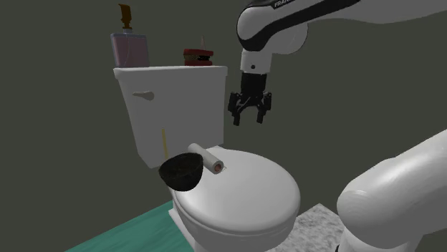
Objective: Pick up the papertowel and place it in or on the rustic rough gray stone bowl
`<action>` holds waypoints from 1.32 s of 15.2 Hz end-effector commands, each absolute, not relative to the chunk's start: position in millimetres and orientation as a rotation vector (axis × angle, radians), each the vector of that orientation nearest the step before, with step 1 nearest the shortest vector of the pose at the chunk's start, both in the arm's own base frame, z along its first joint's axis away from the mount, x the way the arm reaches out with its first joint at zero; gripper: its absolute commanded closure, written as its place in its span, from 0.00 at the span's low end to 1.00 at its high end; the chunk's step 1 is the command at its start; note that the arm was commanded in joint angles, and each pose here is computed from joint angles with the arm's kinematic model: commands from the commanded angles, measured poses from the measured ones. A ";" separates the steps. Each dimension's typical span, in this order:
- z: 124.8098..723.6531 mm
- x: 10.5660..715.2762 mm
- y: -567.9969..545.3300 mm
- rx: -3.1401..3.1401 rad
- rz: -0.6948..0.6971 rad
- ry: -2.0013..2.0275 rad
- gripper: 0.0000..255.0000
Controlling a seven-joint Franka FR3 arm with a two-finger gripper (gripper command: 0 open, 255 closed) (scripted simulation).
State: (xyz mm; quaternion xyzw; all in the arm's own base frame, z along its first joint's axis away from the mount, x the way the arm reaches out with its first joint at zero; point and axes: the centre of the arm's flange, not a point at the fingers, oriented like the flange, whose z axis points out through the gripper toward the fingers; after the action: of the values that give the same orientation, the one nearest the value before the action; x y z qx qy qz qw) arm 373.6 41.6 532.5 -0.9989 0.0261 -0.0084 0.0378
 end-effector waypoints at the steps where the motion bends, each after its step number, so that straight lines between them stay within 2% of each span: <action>1: 514.6 393.1 51.1 -3.066 -0.026 0.087 0.00; 20: 373.0 584.9 105.3 -3.075 -0.004 0.143 0.00</action>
State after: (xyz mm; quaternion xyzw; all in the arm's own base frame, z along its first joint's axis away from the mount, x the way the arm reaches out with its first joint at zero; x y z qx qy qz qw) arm 578.1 104.3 379.0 -0.9985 0.0457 -0.0015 0.0317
